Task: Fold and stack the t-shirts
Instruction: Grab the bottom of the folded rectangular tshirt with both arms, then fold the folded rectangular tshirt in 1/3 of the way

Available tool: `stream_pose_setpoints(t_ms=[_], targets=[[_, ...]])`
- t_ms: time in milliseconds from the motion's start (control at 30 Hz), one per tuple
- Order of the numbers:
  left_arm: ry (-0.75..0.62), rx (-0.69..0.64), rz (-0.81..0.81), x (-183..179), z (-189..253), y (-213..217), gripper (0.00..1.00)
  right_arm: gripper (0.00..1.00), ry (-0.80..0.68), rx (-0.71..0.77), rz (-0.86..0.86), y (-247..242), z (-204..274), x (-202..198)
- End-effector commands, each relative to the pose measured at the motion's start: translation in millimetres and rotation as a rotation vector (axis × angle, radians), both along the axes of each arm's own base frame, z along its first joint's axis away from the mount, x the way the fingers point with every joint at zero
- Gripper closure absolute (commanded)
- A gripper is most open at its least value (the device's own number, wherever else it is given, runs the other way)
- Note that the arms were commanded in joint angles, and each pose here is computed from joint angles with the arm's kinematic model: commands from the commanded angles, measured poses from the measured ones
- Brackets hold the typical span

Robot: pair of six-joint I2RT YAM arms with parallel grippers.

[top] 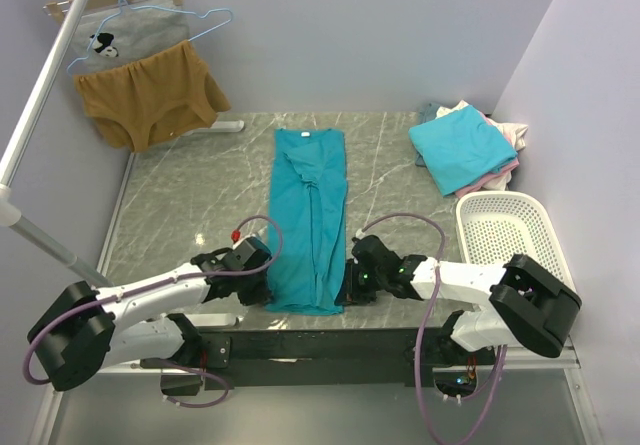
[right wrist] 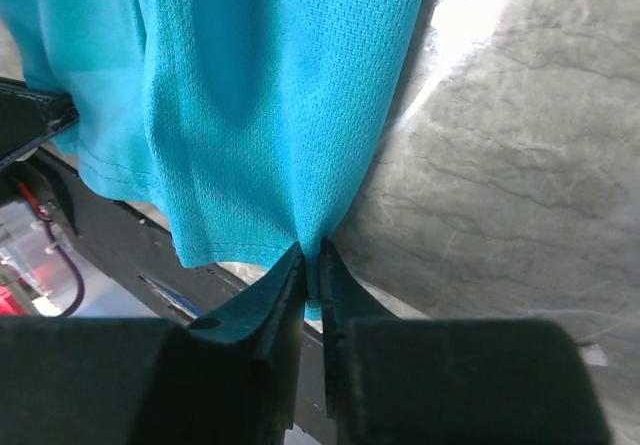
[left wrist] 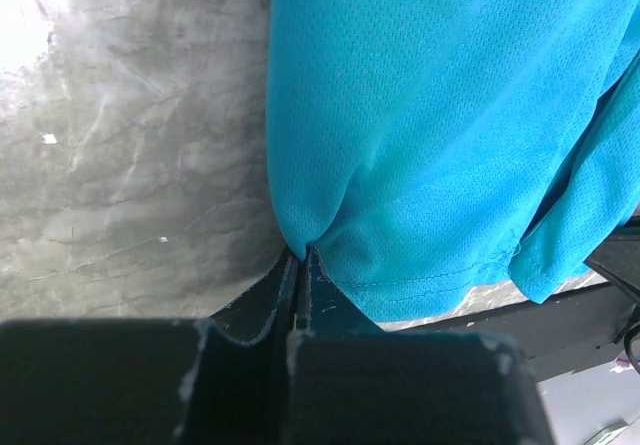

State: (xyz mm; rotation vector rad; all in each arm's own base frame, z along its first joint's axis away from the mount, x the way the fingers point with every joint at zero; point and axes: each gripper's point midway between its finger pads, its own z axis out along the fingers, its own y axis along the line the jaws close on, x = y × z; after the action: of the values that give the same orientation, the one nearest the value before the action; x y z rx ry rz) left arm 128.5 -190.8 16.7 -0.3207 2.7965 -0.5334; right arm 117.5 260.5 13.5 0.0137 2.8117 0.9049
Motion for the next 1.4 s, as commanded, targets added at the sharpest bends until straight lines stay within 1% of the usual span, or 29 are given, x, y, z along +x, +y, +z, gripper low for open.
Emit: stream_pose_setpoints(t_ms=[0,33,100,167,233,400,633,733,800,867,933,967,1033,1067,1133,1167,1200,1267,1300,1367], targets=[[0.016,0.046,-0.035,-3,1,4,0.99,0.85,-0.025,-0.110,0.010,-18,-8,0],[0.010,0.024,-0.045,-1,8,-1,0.99,0.88,-0.038,-0.112,0.008,-17,-4,3],[0.015,0.036,-0.047,-1,17,-1,0.99,0.89,-0.071,-0.097,0.012,-15,8,7],[-0.006,0.026,-0.067,7,34,-9,0.99,0.90,-0.096,-0.083,0.015,-11,21,12],[-0.037,0.068,-0.061,17,46,-7,0.99,0.90,-0.133,-0.071,0.017,-8,36,19],[-0.096,0.073,-0.072,36,69,-17,0.99,0.90,-0.205,-0.059,0.028,-4,61,32],[-0.161,0.102,-0.053,69,79,-21,0.99,0.87,-0.312,-0.068,0.007,-7,93,70],[-0.197,0.106,-0.043,92,84,-22,0.99,0.87,-0.343,-0.082,-0.006,-11,100,94],[-0.215,0.127,-0.027,111,85,-19,0.99,0.87,-0.354,-0.100,-0.017,-16,101,111],[-0.225,0.124,-0.014,126,86,-15,0.99,0.86,-0.350,-0.101,0.004,-15,98,121],[-0.241,0.124,-0.008,143,86,-15,0.99,0.86,-0.364,-0.096,-0.012,-17,103,139],[-0.247,0.122,0.006,152,87,-11,0.99,0.86,-0.343,-0.106,0.006,-16,95,143],[-0.274,0.132,0.010,173,88,-11,0.99,0.86,-0.349,-0.099,-0.004,-16,98,160],[-0.294,0.125,0.028,189,95,-9,0.99,0.86,-0.322,-0.105,0.018,-14,89,163],[-0.278,0.148,0.019,204,86,-7,0.99,0.87,-0.332,-0.097,0.009,-13,93,181],[-0.294,0.139,0.028,217,91,-6,0.99,0.87,-0.304,-0.106,0.028,-12,82,185],[-0.274,0.142,0.011,223,80,-9,0.99,0.87,-0.317,-0.099,0.024,-9,88,195],[-0.290,0.123,0.017,242,83,-12,0.99,0.87,-0.294,-0.112,0.027,-12,77,209],[-0.260,0.134,0.007,246,70,-14,0.99,0.87,-0.298,-0.106,0.029,-9,83,217],[-0.246,0.125,0.012,258,66,-14,0.99,0.87,-0.279,-0.126,0.034,-12,71,230]])
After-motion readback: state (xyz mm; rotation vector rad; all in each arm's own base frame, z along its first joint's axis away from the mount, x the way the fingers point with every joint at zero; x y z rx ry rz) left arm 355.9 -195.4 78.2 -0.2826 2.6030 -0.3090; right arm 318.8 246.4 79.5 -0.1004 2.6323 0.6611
